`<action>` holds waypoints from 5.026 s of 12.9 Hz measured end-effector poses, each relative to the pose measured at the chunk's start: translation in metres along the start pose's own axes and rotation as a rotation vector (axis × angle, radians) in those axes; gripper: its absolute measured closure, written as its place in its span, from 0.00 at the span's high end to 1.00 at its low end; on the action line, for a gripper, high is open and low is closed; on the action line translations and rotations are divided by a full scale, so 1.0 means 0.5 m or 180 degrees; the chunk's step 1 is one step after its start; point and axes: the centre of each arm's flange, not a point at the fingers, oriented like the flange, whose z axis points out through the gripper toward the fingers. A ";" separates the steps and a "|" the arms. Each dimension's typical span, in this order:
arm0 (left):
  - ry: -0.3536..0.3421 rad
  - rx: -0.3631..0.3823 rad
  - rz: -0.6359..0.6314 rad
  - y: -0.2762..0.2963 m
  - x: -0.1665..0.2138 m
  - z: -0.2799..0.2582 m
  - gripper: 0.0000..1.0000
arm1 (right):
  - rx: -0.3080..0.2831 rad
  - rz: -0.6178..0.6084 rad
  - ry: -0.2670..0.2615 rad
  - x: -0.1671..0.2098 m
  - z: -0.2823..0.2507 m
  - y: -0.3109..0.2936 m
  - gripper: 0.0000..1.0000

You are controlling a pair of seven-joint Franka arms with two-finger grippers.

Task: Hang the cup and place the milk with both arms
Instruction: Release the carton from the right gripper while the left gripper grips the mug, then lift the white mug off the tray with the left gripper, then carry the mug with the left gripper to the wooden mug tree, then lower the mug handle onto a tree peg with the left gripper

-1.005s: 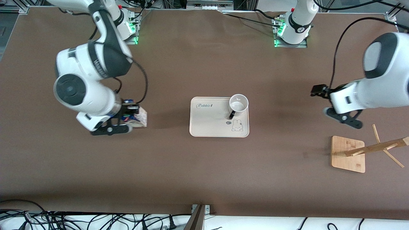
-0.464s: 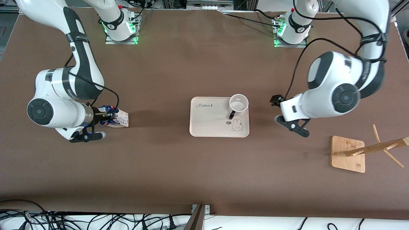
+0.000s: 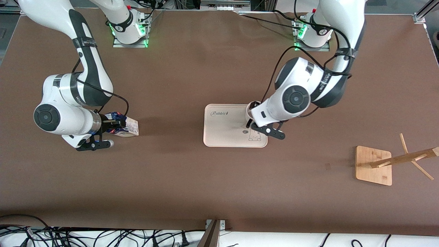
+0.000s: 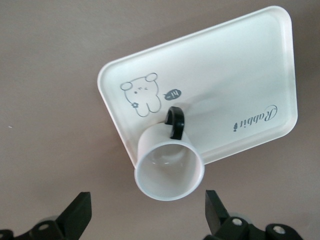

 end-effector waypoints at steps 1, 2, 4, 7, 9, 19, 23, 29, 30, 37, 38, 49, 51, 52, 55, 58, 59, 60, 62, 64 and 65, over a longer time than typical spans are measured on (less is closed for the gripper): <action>-0.0044 0.0017 -0.0004 0.016 0.000 0.019 1.00 | 0.0001 -0.0001 0.0012 0.000 -0.003 0.000 0.89; -0.0102 0.0036 -0.0034 0.029 0.001 0.045 1.00 | 0.0002 -0.0002 0.0024 -0.001 -0.007 0.000 0.99; -0.0173 0.0107 -0.0115 0.071 0.004 0.112 1.00 | 0.0007 -0.0006 0.0092 -0.003 -0.030 -0.002 1.00; -0.0163 0.0217 -0.0176 0.118 0.000 0.210 1.00 | 0.0026 -0.0027 0.0339 -0.016 -0.129 -0.007 1.00; -0.0165 0.0235 -0.0231 0.133 -0.007 0.228 1.00 | 0.0047 -0.0049 0.0505 -0.042 -0.231 -0.011 1.00; -0.0163 0.0557 -0.0257 0.169 -0.029 0.270 0.91 | -0.0205 0.0189 0.0791 -0.184 -0.497 0.064 1.00; -0.0119 0.0633 -0.0238 0.160 -0.024 0.267 0.44 | -0.0219 0.0177 0.0719 -0.194 -0.479 0.061 1.00; -0.0048 0.0625 -0.0412 0.157 -0.016 0.253 0.07 | -0.0166 0.0170 0.0726 -0.218 -0.473 0.069 1.00; -0.0018 0.0614 -0.0429 0.161 -0.011 0.234 0.07 | -0.0149 0.0179 0.0726 -0.218 -0.472 0.076 1.00; 0.0791 0.0756 -0.0939 0.023 -0.044 -0.317 0.07 | -0.0138 0.0196 0.0804 -0.215 -0.477 0.085 1.00; 0.0864 0.0749 -0.0984 -0.051 -0.054 -0.370 0.07 | -0.0138 0.0195 0.0805 -0.214 -0.477 0.084 1.00; 0.1123 -0.0633 -0.1941 -0.726 -0.128 -0.476 0.07 | -0.0139 0.0194 0.0862 -0.211 -0.478 0.085 1.00; 0.1147 -0.0887 -0.2074 -0.780 -0.129 -0.457 0.07 | -0.0139 0.0195 0.0863 -0.211 -0.478 0.085 1.00; 0.1144 -0.0989 -0.2129 -0.801 -0.129 -0.446 0.07 | -0.0139 0.0196 0.0862 -0.211 -0.478 0.086 1.00; 0.1135 -0.1137 -0.2209 -0.833 -0.130 -0.429 0.07 | -0.0138 0.0200 0.0862 -0.211 -0.478 0.087 1.00; 0.1133 -0.1177 -0.2310 -0.875 -0.152 -0.428 0.07 | -0.0138 0.0201 0.0866 -0.211 -0.479 0.087 1.00; 0.1101 -0.1190 -0.2339 -0.888 -0.161 -0.426 0.07 | -0.0138 0.0202 0.0866 -0.211 -0.479 0.088 1.00; 0.1083 -0.1200 -0.2365 -0.899 -0.169 -0.424 0.07 | -0.0138 0.0203 0.0866 -0.211 -0.479 0.088 1.00; 0.1073 -0.1210 -0.2404 -0.916 -0.179 -0.424 0.07 | -0.0138 0.0204 0.0866 -0.211 -0.479 0.088 1.00; 0.1066 -0.1216 -0.2424 -0.924 -0.185 -0.423 0.07 | -0.0138 0.0206 0.0867 -0.211 -0.479 0.089 1.00; 0.1047 -0.1220 -0.2417 -0.929 -0.189 -0.421 0.07 | -0.0138 0.0207 0.0867 -0.211 -0.479 0.090 1.00</action>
